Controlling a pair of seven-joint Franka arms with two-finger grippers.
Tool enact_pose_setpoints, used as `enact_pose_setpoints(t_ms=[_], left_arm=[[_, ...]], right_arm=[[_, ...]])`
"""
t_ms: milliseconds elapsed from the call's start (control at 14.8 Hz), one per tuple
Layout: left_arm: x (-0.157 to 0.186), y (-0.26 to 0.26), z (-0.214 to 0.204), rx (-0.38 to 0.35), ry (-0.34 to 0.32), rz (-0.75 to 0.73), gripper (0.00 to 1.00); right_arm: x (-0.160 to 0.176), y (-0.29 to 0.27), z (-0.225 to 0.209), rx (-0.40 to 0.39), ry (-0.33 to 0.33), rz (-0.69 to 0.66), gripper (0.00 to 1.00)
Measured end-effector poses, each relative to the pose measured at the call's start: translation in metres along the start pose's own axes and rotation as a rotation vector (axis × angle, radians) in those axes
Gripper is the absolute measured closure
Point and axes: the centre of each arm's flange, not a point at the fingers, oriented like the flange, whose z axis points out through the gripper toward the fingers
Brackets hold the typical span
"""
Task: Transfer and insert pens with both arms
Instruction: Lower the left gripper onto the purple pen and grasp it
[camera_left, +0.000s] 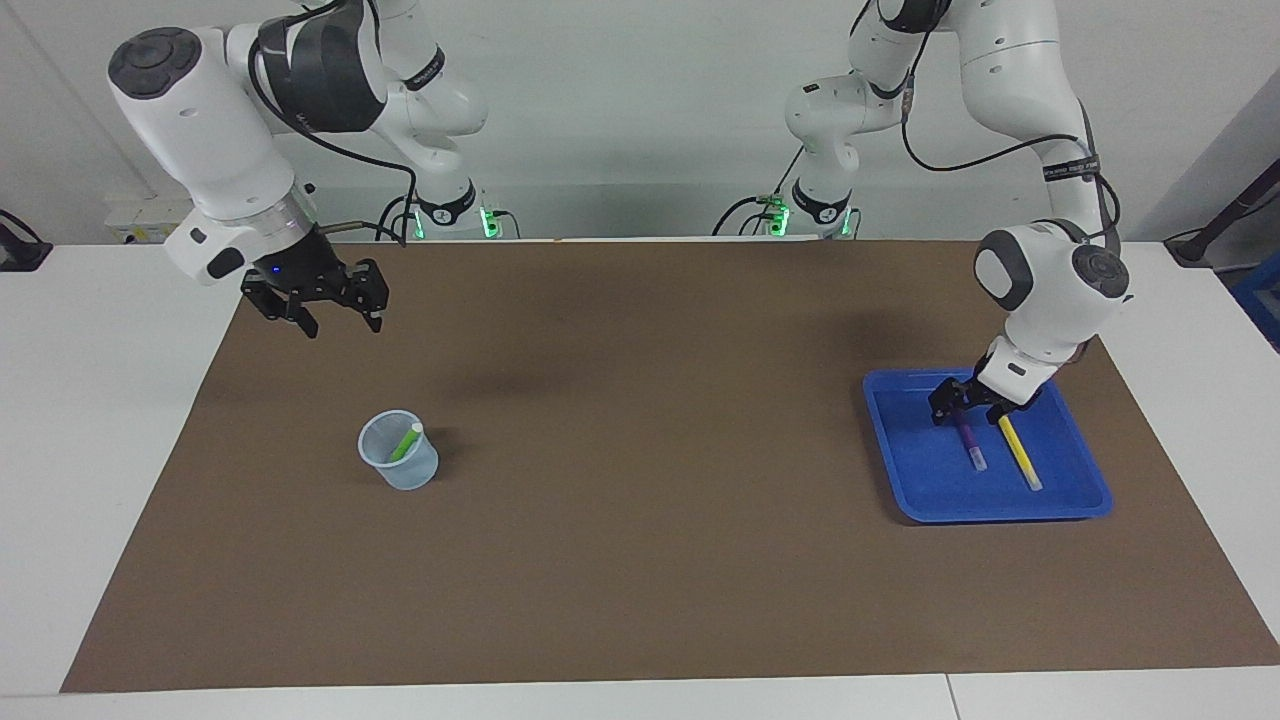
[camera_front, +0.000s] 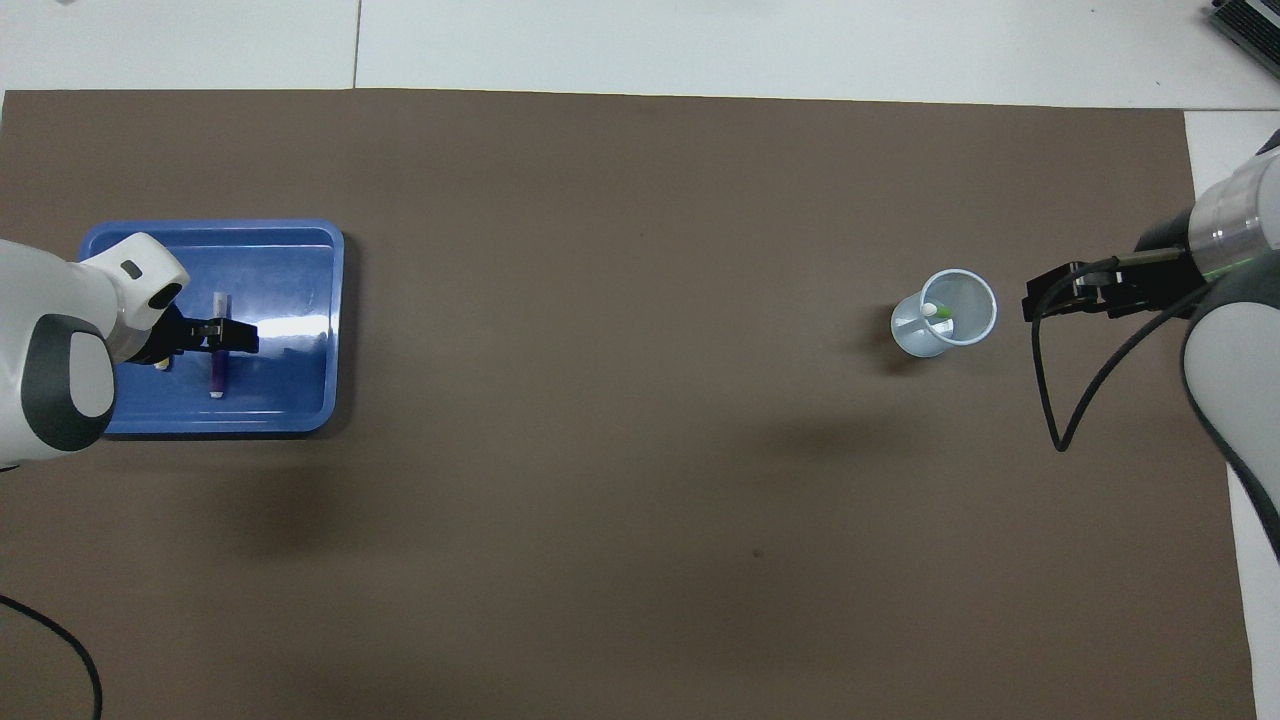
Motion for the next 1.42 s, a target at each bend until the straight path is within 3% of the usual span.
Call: enact_pose_setpoints(t_ms=[270,472,674,877,1214,1349,1416], left_arm=[[-0.009,0.0,0.015,0.007,-0.006,0.009,0.02],[-0.012,0.0,0.02,0.026,-0.009,0.032,0.12],[-0.012,0.0,0.02,0.03,-0.008,0.038,0.15],[-0.012,0.0,0.02,0.03,-0.008,0.039,0.38],[-0.011,0.0,0.02,0.03,-0.008,0.04,0.45],[-0.011,0.003,0.018,0.029,-0.005,0.045,0.64],[-0.011,0.004,0.019,0.029,-0.006,0.046,0.65]], right_arm=[[0.0,0.0,0.0,0.0,0.0,0.0,0.18],[0.0,0.0,0.0,0.0,0.0,0.0,0.18],[0.0,0.0,0.0,0.0,0.0,0.0,0.18],[0.0,0.0,0.0,0.0,0.0,0.001,0.18],[0.0,0.003,0.0,0.0,0.0,0.005,0.18],[0.0,0.003,0.0,0.0,0.0,0.005,0.18],[0.0,0.003,0.0,0.0,0.0,0.005,0.18]])
